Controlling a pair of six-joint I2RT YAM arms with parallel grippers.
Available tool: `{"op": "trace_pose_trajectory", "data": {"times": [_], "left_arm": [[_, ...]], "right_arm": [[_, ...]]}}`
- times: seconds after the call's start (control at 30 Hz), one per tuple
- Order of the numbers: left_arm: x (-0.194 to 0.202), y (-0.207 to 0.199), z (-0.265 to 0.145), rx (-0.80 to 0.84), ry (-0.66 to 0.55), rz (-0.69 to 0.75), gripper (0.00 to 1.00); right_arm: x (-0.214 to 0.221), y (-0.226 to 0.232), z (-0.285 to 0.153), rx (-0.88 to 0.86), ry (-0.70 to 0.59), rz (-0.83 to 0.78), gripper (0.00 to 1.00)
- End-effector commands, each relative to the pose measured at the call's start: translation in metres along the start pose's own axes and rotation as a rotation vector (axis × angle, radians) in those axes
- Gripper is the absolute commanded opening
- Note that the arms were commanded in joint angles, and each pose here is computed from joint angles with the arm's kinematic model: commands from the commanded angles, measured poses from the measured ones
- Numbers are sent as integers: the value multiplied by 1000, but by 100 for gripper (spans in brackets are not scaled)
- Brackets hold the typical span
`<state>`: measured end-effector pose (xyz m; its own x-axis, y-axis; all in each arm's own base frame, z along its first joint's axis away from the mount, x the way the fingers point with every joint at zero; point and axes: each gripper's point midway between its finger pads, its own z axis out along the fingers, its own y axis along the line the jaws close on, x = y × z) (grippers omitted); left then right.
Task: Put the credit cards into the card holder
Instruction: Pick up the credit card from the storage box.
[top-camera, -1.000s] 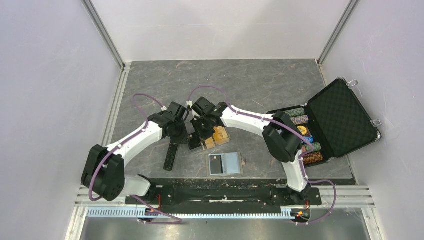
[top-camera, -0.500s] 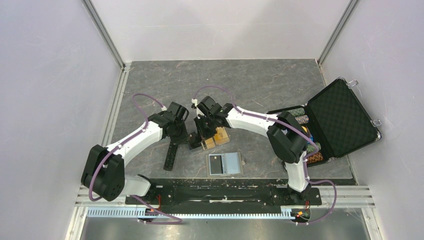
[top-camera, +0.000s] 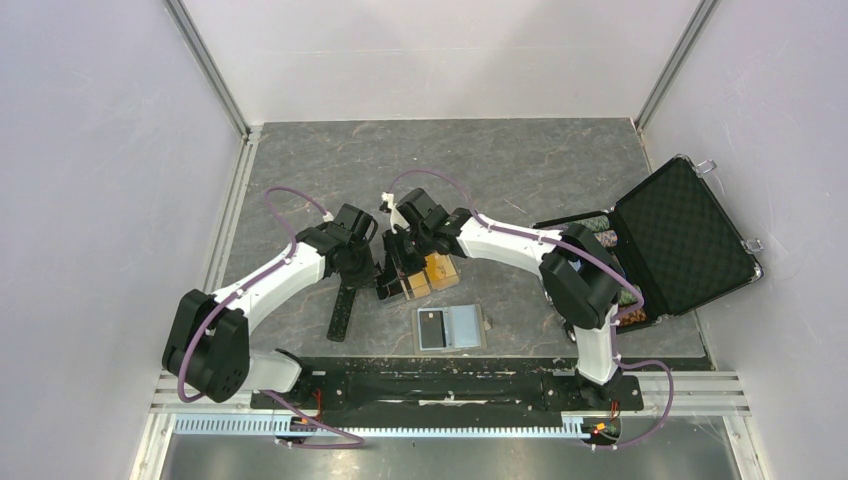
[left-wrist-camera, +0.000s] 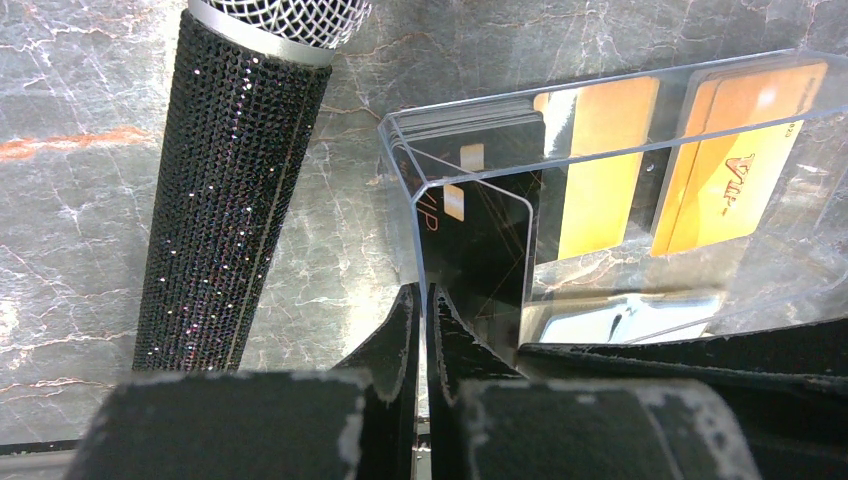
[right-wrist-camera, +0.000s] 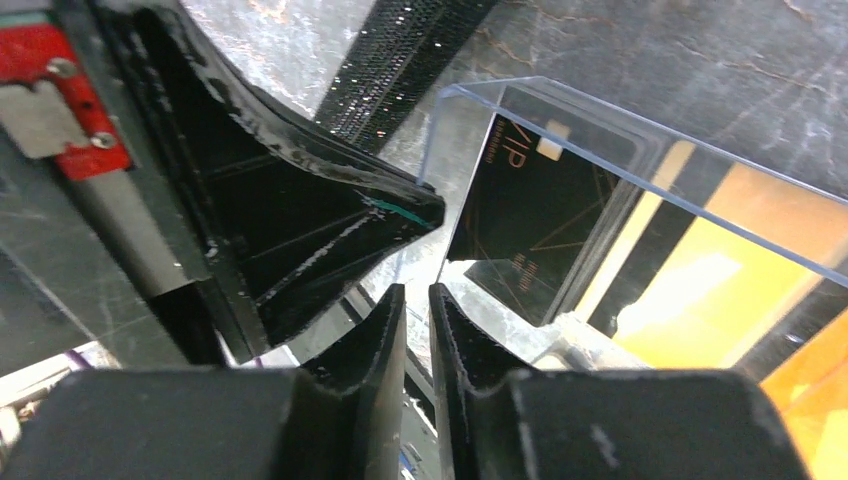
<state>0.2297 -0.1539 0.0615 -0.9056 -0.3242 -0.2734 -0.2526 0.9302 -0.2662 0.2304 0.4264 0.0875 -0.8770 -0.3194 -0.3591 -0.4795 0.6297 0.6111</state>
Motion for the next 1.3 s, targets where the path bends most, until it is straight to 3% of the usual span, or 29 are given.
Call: {"op": "trace_pose_trajectory", "data": {"times": [0.0, 0.4, 0.5, 0.63, 0.73, 0.9, 1.27], "left_arm": [[14, 17, 18, -49, 40, 53, 2], [13, 18, 18, -51, 37, 54, 2], [13, 17, 17, -49, 34, 55, 2], [12, 15, 15, -38, 29, 55, 2], [11, 15, 14, -35, 23, 56, 2], [11, 15, 13, -34, 22, 56, 3], [9, 14, 13, -34, 16, 55, 3]], "right_arm": [[1, 5, 9, -44, -13, -9, 19], [10, -11, 19, -1, 13, -6, 33], [13, -15, 22, 4, 25, -7, 29], [15, -14, 28, -25, 32, 6, 11], [17, -14, 34, -33, 42, 17, 11], [19, -24, 35, 6, 42, 13, 30], [23, -23, 34, -8, 58, -6, 52]]}}
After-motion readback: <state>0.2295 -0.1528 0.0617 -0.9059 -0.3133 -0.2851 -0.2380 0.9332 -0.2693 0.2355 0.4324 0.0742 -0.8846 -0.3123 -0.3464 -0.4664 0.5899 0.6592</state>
